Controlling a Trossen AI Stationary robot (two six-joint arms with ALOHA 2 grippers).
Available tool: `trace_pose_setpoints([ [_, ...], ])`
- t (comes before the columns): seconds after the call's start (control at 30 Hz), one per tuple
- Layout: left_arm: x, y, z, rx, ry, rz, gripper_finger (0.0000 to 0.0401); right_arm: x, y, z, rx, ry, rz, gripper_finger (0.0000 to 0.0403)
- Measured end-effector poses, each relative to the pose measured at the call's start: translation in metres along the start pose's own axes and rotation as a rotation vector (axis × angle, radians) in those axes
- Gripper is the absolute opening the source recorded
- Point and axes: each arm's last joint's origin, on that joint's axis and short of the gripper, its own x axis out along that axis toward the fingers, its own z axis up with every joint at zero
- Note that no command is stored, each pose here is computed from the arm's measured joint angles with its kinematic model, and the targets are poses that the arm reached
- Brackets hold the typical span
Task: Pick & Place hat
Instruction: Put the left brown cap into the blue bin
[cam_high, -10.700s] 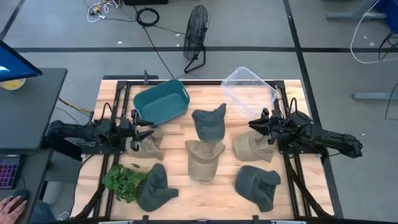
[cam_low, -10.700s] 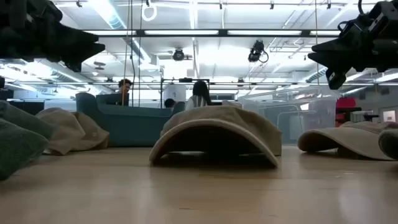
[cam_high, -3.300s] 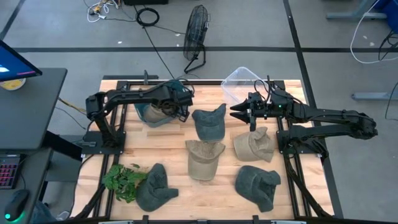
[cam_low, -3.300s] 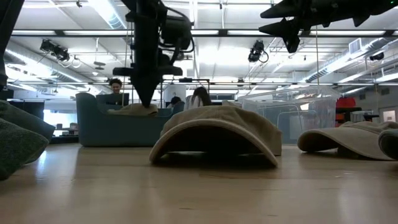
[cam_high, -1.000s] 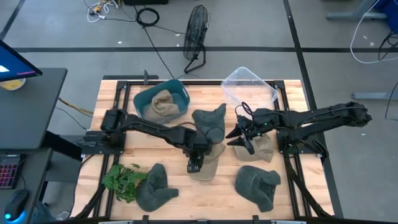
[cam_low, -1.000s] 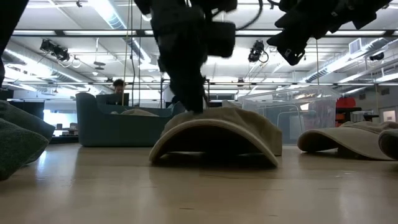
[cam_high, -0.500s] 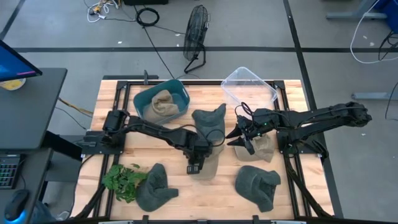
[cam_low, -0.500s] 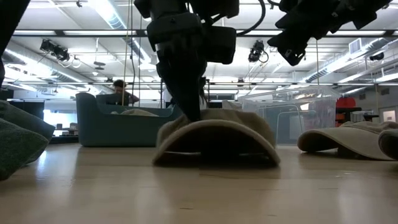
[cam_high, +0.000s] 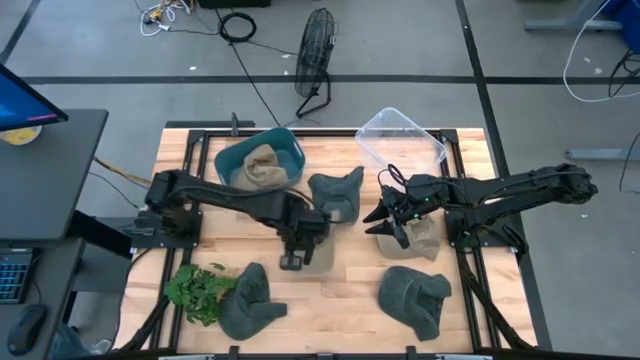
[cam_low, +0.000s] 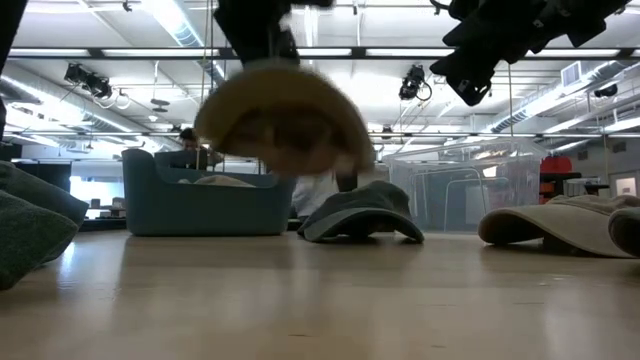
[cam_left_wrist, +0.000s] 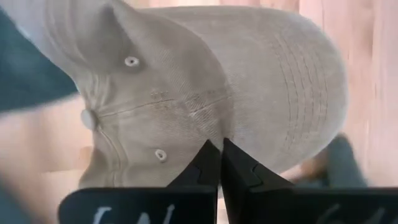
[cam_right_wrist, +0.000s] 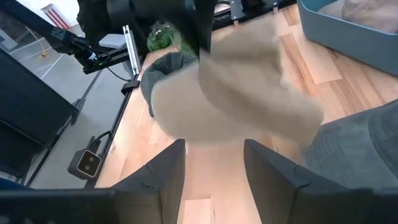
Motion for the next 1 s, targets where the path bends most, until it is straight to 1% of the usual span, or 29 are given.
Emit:
trace_pose_setpoints([
  [0.1,-0.033,0.002,-0.007,0.198,0.022,0.076,0.0004,0.0,0.0,0.0,0.0,0.0,0.0,0.0168],
  [0.17,-0.05,0.004,-0.012,0.326,0.06,0.149,0.0004,0.0,0.0,0.0,0.0,0.0,0.0,0.0168],
  [0.2,-0.059,0.006,-0.015,0.371,0.081,0.189,0.0004,0.0,0.0,0.0,0.0,0.0,0.0,0.0168],
  [0.27,-0.073,0.014,-0.021,0.416,0.136,0.234,0.0004,0.0,0.0,0.0,0.0,0.0,0.0,0.0168],
  [0.33,-0.083,0.023,-0.027,0.45,0.184,0.236,0.0003,0.0,0.0,0.0,0.0,0.0,0.0,0.0168],
  [0.47,-0.088,0.043,-0.031,0.564,0.236,0.228,0.0003,0.0,0.0,0.0,0.0,0.0,0.0,0.0168],
  [0.57,-0.09,0.062,-0.033,0.593,0.255,0.226,0.0003,0.0,0.0,0.0,-0.001,-0.004,-0.013,0.0168],
  [0.63,-0.09,0.075,-0.035,0.581,0.277,0.246,0.0003,0.0,-0.001,0.0,-0.001,-0.011,-0.031,0.0168],
  [0.8,-0.093,0.108,-0.043,0.489,0.308,0.282,0.0002,0.0,-0.001,0.0,-0.001,-0.011,-0.033,0.0168],
  [0.87,-0.095,0.119,-0.047,0.474,0.308,0.269,0.0002,0.0,-0.001,0.0,-0.001,-0.011,-0.033,0.0168],
  [0.93,-0.094,0.127,-0.051,0.489,0.311,0.244,0.0002,0.0,-0.001,0.0,0.0,-0.011,-0.033,0.0168],
  [1.0,-0.092,0.131,-0.063,0.476,0.336,0.22,0.0002,0.0,-0.001,0.0,0.0,-0.011,-0.033,0.0168],
])
